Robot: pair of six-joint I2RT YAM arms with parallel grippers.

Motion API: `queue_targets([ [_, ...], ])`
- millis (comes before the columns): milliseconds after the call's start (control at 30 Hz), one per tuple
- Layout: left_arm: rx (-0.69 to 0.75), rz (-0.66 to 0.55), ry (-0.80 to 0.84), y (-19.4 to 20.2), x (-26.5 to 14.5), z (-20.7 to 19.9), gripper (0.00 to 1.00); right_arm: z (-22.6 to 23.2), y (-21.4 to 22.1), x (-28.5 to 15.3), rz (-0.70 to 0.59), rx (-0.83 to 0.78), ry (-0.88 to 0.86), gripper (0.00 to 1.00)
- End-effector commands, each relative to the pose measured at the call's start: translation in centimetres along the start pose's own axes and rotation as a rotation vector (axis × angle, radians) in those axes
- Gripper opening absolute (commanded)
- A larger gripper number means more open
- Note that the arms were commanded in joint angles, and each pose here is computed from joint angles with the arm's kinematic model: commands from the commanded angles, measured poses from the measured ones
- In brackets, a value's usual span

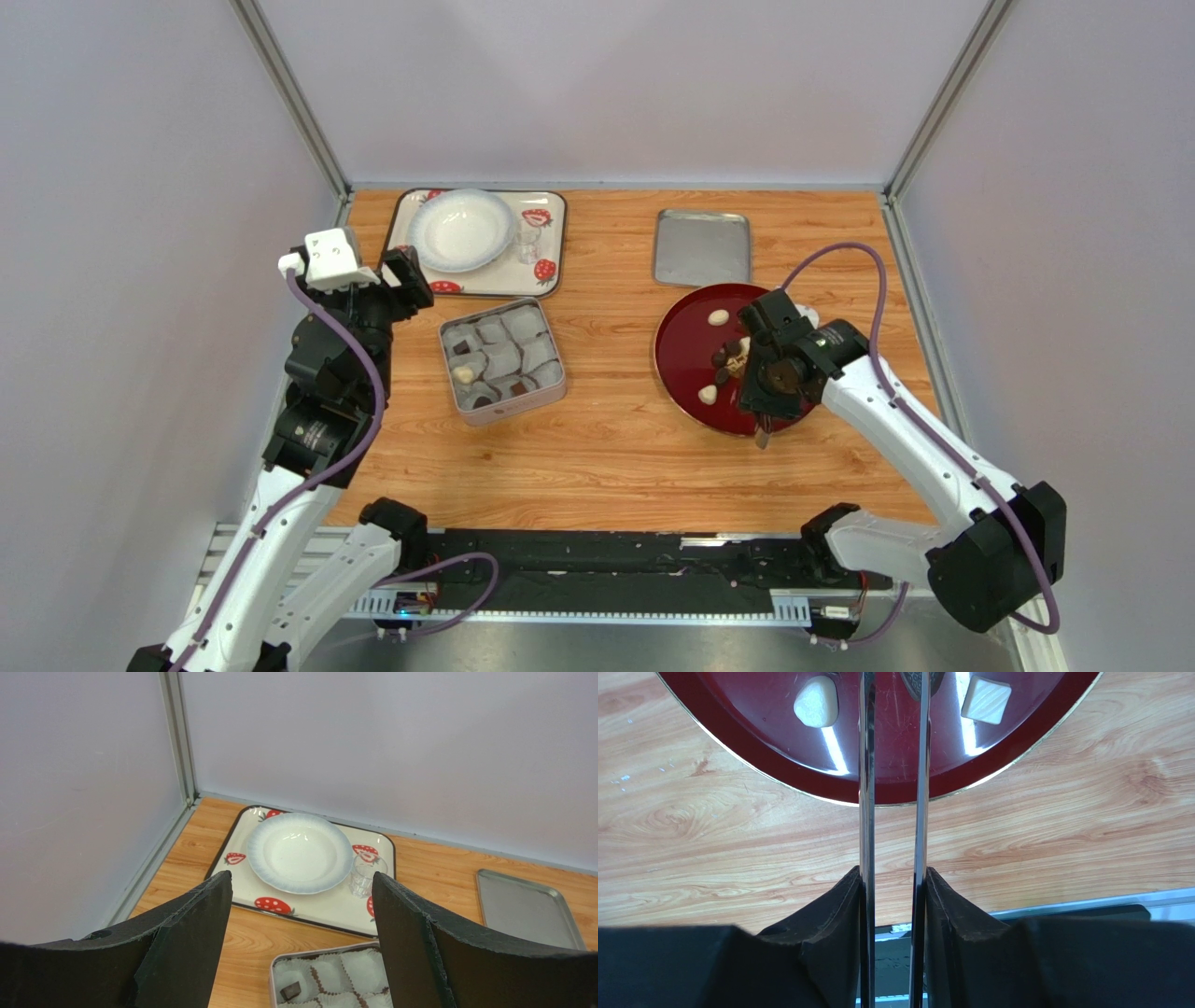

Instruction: Pack the chocolate

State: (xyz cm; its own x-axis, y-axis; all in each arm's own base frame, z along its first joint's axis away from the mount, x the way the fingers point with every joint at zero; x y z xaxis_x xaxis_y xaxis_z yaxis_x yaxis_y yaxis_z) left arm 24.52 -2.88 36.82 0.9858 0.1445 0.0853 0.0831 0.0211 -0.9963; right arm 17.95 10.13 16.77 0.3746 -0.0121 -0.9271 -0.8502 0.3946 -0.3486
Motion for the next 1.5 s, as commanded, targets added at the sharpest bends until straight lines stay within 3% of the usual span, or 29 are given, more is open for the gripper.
queue_targets([
  [0, -0.023, -0.03, 0.004, -0.7, 0.1, 0.0, 0.81, 1.6, -1.1, 0.3, -0.043, 0.091, -0.088, 0.37],
  [367, -0.025, -0.032, 0.008, -0.7, 0.0, 0.0, 0.81, 1.3, -1.6, 1.6, -0.03, 0.168, -0.047, 0.41],
  [1000, -0.024, -0.038, 0.005, -0.9, -0.1, 0.0, 0.81, 1.7, -1.0, 3.9, 0.04, 0.147, -0.019, 0.41],
  [1133, -0.025, -0.038, 0.005, -0.9, -0.1, 0.1, 0.81, 1.5, -1.1, 3.3, 0.029, 0.129, -0.026, 0.27],
  [1467, -0.021, -0.035, 0.006, -0.8, 0.0, 0.0, 0.81, 1.4, -2.2, 0.4, -0.017, 0.024, -0.057, 0.21],
])
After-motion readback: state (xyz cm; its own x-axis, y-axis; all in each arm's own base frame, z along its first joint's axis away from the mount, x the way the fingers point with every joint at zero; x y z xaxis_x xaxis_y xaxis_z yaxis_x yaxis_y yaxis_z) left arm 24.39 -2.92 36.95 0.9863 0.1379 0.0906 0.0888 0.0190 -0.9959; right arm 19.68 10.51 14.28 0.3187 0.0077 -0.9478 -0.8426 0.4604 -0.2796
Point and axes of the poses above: each gripper's point midway between its finger pads, its own x axis out along the fingers, its own z axis along the line the jaws close on, y = z × x, the point moved 4 cm from there along -x, back along the fingers, and after that the axes turned 9 degrees about x, right-handed, at the moved point
